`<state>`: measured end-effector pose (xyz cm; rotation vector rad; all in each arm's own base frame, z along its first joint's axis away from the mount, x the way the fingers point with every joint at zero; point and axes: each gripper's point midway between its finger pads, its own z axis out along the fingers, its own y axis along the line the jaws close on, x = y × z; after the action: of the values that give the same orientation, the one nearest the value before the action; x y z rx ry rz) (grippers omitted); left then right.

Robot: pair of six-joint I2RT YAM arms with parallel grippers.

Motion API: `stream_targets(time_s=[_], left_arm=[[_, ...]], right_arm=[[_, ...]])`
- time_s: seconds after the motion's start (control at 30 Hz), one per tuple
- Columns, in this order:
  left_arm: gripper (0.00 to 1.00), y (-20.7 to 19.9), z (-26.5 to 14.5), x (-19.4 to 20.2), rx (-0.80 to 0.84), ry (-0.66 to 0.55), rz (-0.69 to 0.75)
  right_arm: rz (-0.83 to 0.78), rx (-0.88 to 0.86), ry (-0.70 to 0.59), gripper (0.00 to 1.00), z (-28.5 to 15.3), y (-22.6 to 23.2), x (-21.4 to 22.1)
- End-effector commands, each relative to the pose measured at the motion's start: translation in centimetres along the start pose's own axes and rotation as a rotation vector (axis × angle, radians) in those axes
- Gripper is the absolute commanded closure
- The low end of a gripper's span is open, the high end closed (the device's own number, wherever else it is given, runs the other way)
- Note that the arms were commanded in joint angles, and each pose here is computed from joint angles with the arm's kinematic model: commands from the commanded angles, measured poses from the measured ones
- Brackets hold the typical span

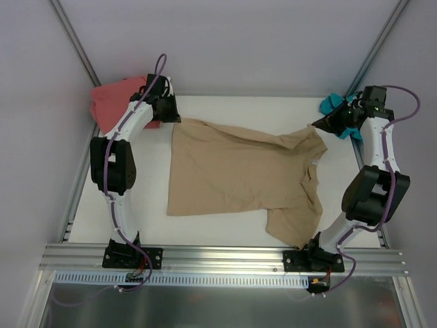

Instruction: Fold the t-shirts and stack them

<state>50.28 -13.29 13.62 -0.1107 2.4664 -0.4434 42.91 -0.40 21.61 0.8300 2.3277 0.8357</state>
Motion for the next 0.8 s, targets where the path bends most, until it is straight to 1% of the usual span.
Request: stream_targets(time_s=[0.0, 0.17, 0.43, 0.47, 0.5, 0.53, 0.57, 0.63, 0.77], left_arm=[[1.00, -2.0, -2.2, -0.8, 0.057, -0.042, 0.012], [1.00, -2.6, -2.6, -0.7, 0.070, -0.048, 0.018], [1.00, -2.8, -3.0, 0.5, 0.071, -0.037, 0.025], [1.00, -2.8, -2.9, 0.9, 0.069, -0.030, 0.026], [1.00, -2.7, -2.9, 1.0, 0.069, -0.030, 0.026], [1.00, -2.7, -3.0, 1.1, 0.068, -0.030, 0.027], [1.00, -2.6, -3.1, 1.1, 0.065, -0.031, 0.029], [1.00, -2.6, -3.3, 1.1, 0.060, -0.033, 0.033], [1.00, -2.4, -3.5, 1.4, 0.054, -0.034, 0.037]], right_arm=[[-0.037, 0.015, 0.003, 1.00, -2.3, 0.0, 2.2], [-0.020, 0.043, 0.039, 1.00, -2.4, -1.7, 4.6], [-0.022, 0.059, 0.049, 0.99, -2.6, -2.6, 5.8], [-0.025, 0.063, 0.051, 0.89, -2.6, -2.7, 5.9], [-0.016, 0.087, 0.053, 0.65, -2.7, -3.1, 6.1], [-0.022, 0.097, 0.049, 0.02, -2.8, -3.2, 5.9], [-0.021, 0.109, 0.045, 0.01, -3.0, -3.3, 5.9], [-0.030, 0.123, 0.030, 0.01, -3.3, -3.3, 5.5], [-0.035, 0.104, -0.016, 0.00, -3.7, -1.5, 3.4]])
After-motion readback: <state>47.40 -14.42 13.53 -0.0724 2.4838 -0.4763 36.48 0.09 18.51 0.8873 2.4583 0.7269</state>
